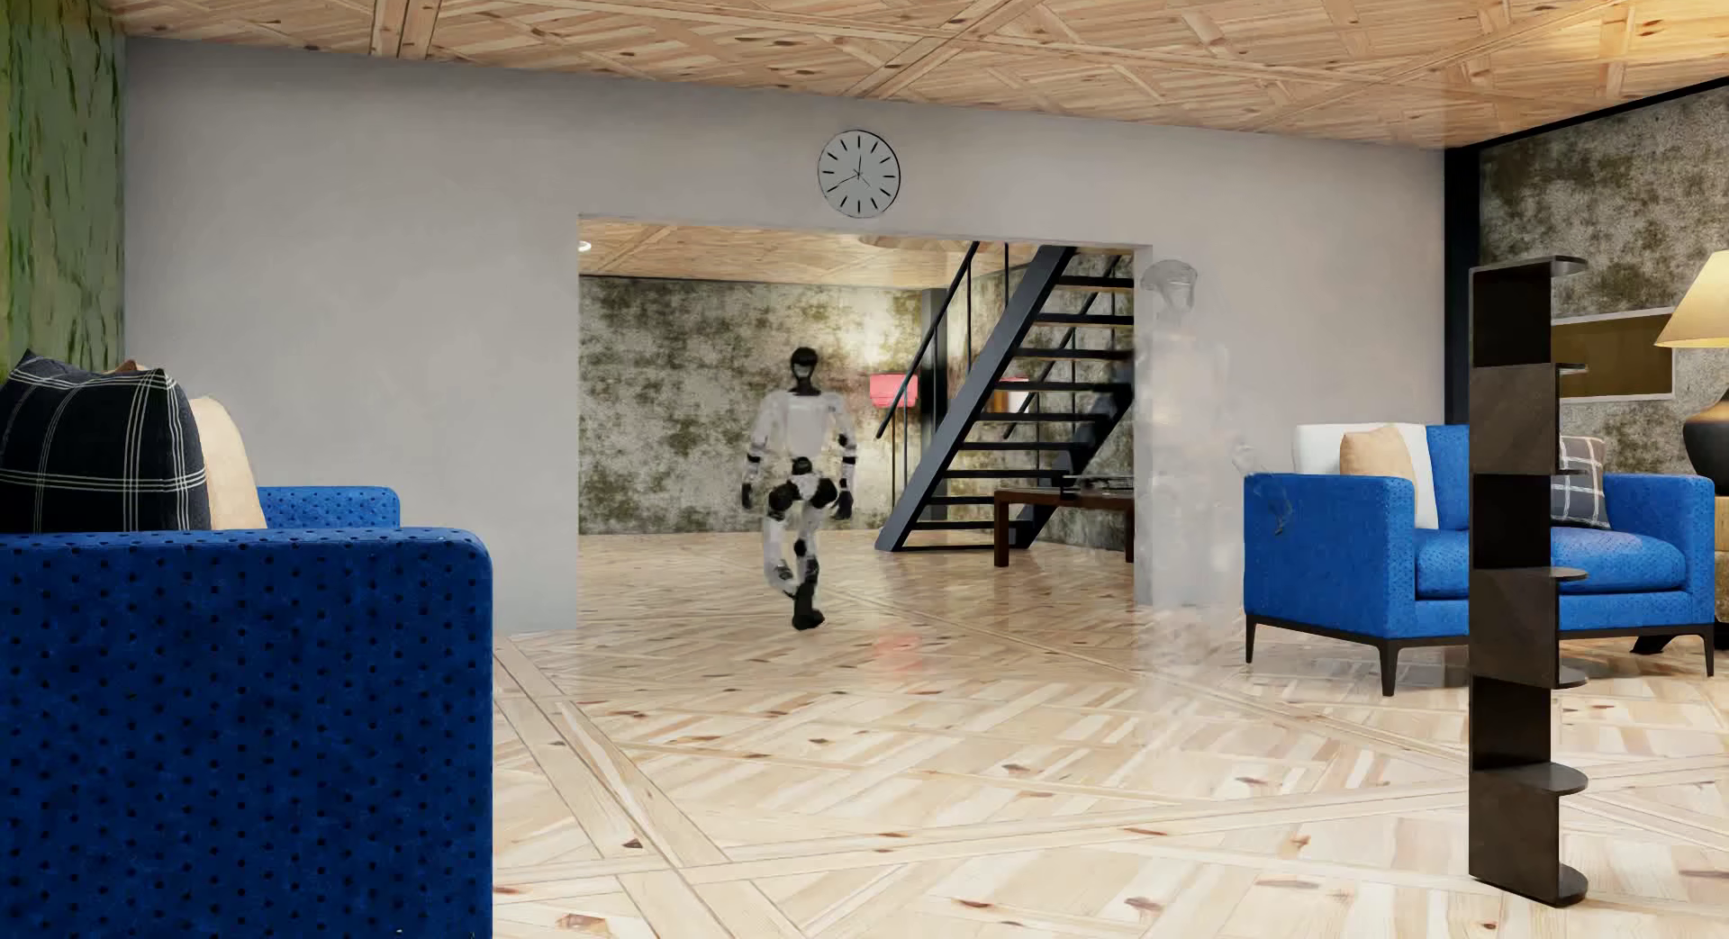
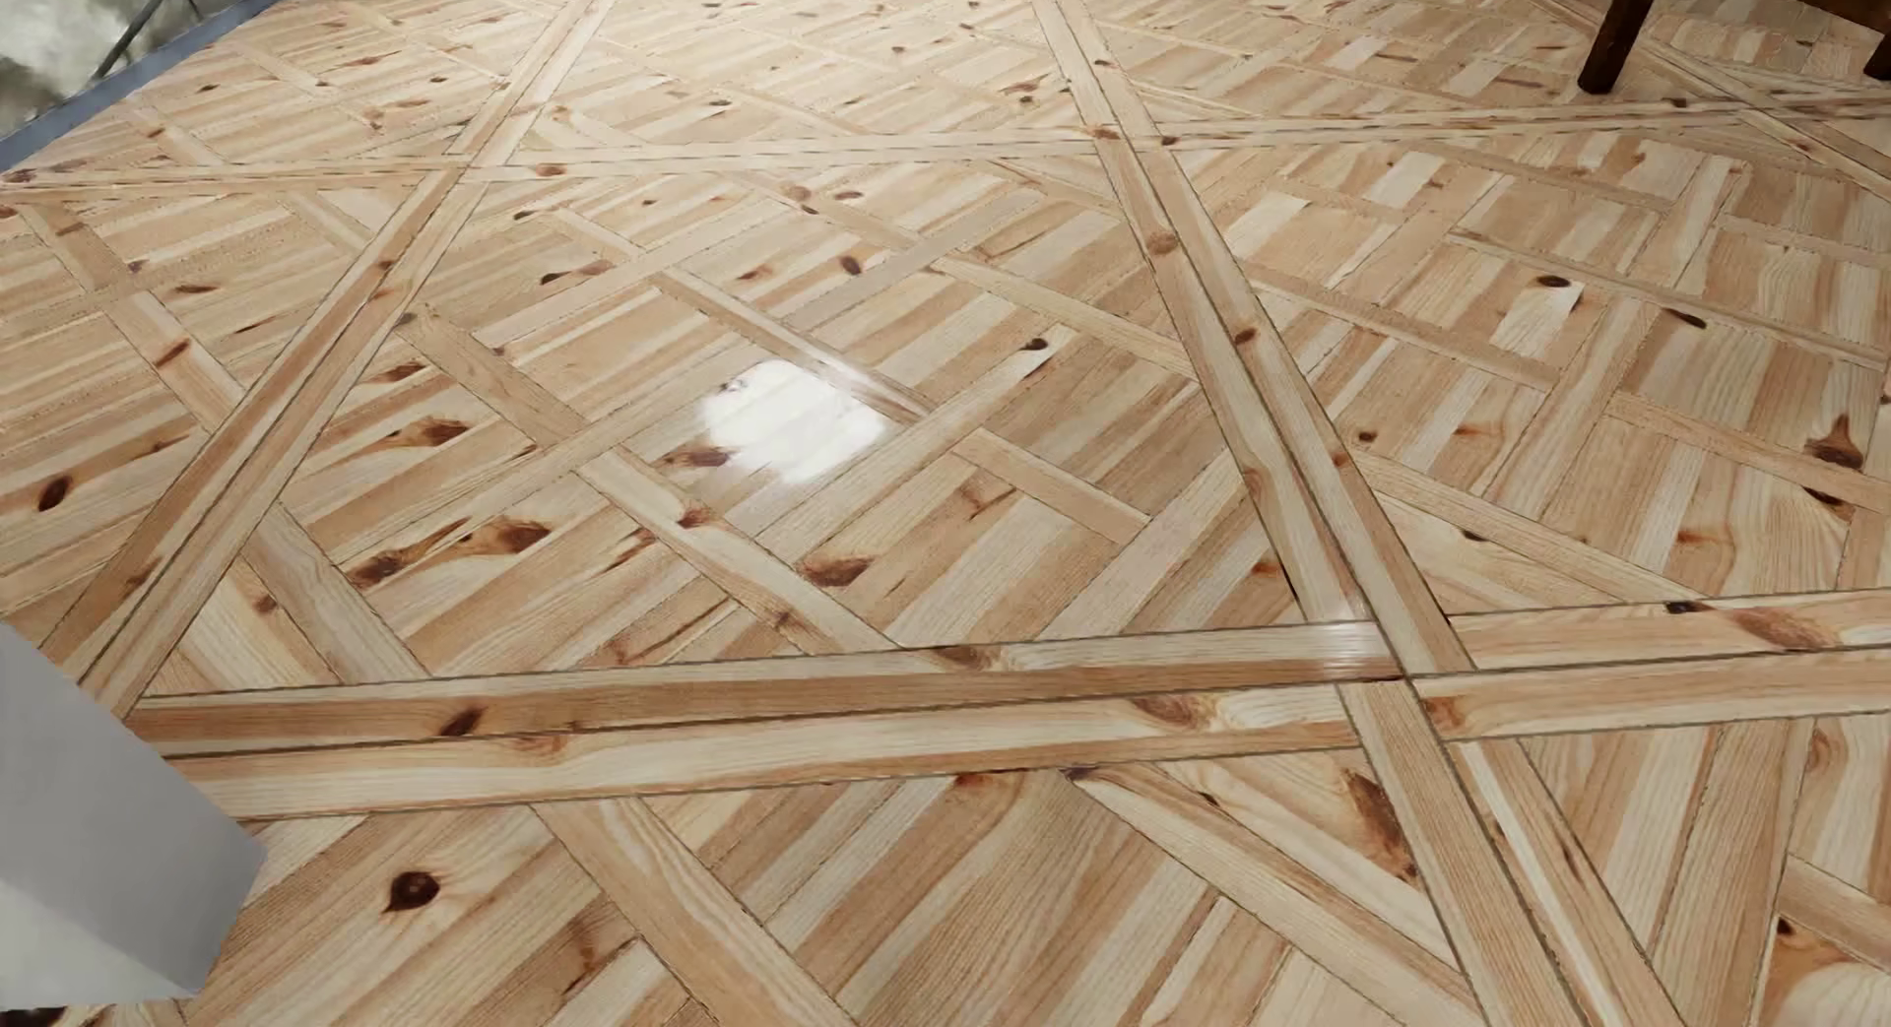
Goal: Approach the shelves
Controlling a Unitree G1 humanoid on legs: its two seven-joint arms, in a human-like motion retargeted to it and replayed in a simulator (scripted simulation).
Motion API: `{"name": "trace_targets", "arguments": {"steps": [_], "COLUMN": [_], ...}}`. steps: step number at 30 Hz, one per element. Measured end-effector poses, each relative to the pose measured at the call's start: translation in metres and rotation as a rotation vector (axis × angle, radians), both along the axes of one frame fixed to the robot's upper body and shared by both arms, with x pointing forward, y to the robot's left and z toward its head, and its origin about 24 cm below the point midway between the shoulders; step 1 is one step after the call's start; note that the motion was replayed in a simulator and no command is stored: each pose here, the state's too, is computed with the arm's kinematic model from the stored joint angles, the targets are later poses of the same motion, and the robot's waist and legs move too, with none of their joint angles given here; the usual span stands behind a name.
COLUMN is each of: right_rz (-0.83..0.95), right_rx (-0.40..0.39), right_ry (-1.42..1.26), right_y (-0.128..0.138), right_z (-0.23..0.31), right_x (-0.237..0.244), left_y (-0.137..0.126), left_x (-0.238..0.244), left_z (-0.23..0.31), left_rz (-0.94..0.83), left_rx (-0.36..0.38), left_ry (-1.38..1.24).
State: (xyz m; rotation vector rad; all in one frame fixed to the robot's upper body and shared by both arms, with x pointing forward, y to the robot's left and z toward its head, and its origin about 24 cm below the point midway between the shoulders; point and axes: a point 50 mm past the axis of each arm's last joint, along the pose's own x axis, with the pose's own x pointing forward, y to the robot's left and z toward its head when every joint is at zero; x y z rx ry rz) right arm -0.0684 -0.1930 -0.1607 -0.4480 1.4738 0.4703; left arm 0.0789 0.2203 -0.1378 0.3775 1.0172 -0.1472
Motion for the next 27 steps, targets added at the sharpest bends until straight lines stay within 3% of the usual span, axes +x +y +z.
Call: {"name": "trace_targets", "arguments": {"steps": [6, 11, 15, 20, 23, 27], "right_rz": [-0.054, -0.13, -0.22, -0.088, -0.116, -0.113], "right_rx": [0.065, 0.075, 0.03, -0.035, -0.088, -0.117], "right_ry": [-0.447, -0.757, -0.596, -0.242, -0.177, -0.19], "right_y": [-0.001, -0.015, -0.019, -0.018, -0.036, -0.05], "right_z": [0.02, 0.061, 0.036, 0.0, 0.004, 0.01], "right_x": [0.127, 0.197, 0.156, 0.083, 0.054, 0.051], "left_y": [-0.004, -0.022, -0.028, -0.009, 0.021, 0.073], "left_x": [-0.12, -0.179, -0.183, -0.098, -0.053, -0.04], "left_z": [-0.021, -0.012, -0.015, -0.018, -0.004, 0.014], "left_rz": [-0.053, -0.021, -0.085, -0.089, -0.006, 0.211], "left_rx": [0.025, -0.03, -0.034, 0.005, 0.06, 0.166], "left_ry": [0.411, 0.538, 0.579, 0.326, 0.151, 0.057]}}
